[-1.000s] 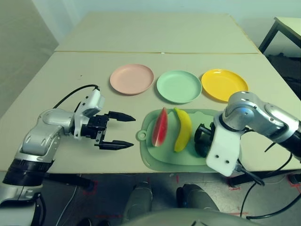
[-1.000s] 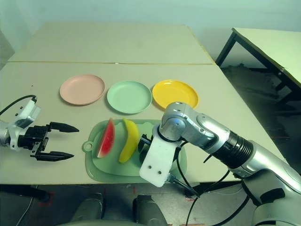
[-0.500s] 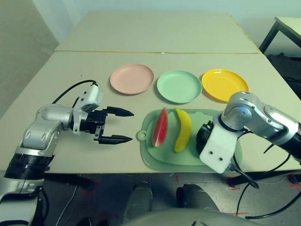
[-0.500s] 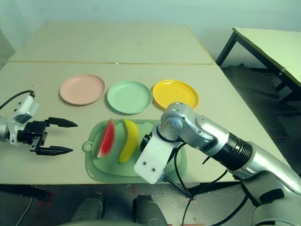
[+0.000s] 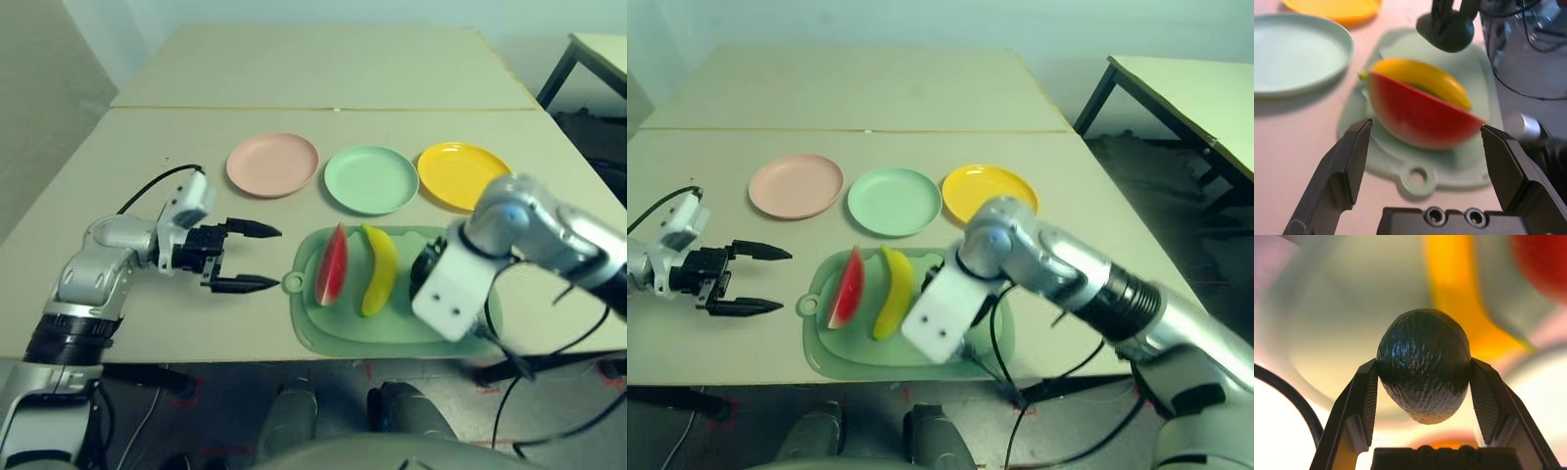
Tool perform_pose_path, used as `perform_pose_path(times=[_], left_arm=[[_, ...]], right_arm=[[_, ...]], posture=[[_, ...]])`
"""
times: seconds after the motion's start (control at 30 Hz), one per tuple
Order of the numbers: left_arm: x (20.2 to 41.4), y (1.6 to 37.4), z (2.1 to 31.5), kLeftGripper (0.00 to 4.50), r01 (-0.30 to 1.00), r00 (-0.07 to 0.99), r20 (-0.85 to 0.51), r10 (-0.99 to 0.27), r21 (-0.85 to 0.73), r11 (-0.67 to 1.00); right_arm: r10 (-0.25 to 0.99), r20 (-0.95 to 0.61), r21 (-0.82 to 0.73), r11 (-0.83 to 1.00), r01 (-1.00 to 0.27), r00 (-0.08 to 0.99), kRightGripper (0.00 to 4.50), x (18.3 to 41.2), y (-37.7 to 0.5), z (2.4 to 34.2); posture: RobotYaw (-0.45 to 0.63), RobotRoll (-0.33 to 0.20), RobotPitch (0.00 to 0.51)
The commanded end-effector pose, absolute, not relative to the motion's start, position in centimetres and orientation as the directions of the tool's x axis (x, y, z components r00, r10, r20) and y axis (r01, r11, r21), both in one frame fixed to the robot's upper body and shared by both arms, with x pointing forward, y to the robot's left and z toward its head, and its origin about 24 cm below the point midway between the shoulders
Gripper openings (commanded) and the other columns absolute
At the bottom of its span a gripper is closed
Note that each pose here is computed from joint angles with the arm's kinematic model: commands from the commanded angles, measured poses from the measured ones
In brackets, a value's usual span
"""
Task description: Place the fruits into color-matched plates.
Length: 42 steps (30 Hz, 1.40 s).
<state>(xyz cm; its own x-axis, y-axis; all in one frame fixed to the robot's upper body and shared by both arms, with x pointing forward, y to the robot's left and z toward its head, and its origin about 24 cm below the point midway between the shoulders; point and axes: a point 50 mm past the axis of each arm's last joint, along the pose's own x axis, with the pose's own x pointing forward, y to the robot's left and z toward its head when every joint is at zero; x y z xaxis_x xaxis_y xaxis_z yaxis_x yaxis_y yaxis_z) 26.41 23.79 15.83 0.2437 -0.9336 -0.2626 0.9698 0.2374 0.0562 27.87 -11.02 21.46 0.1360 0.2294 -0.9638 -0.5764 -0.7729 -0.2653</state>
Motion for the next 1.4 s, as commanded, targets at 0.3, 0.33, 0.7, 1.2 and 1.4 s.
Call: perform_pose_path(times=[0.3,0.33,0.7,1.2,1.4], left_arm=[[28.8,23.7,16.8,4.50,0.751,0.656,-0.218,-0.722,0.277,0.599],[28.8,23.7,16.8,4.50,0.734,0.676,-0.210,-0.706,0.282,0.618],[27.8,22.9,15.8,4.50,0.715,0.698,-0.207,-0.685,0.259,0.650],[28.4,22.8,15.9,4.50,0.731,0.679,-0.214,-0.702,0.281,0.622],[28.6,23.0,15.9,4.50,0.739,0.671,-0.230,-0.704,0.284,0.611]], right_arm=[[0.375,-0.867,-0.498,-0.628,-0.598,0.329,2.99,35.0,-9.3,22.1],[0.397,-0.850,-0.527,-0.608,-0.594,0.347,2.99,35.6,-8.9,22.0],[0.418,-0.766,-0.642,-0.468,-0.608,0.488,2.99,39.4,-8.5,18.1],[0.341,-0.809,-0.588,-0.481,-0.650,0.479,2.99,39.5,-10.3,15.9],[0.342,-0.804,-0.594,-0.481,-0.645,0.486,4.02,39.6,-10.6,16.1]], posture=[[0.10,0.000,0.083],[0.10,0.000,0.083],[0.14,0.000,0.092],[0.11,0.000,0.094],[0.10,0.000,0.089]])
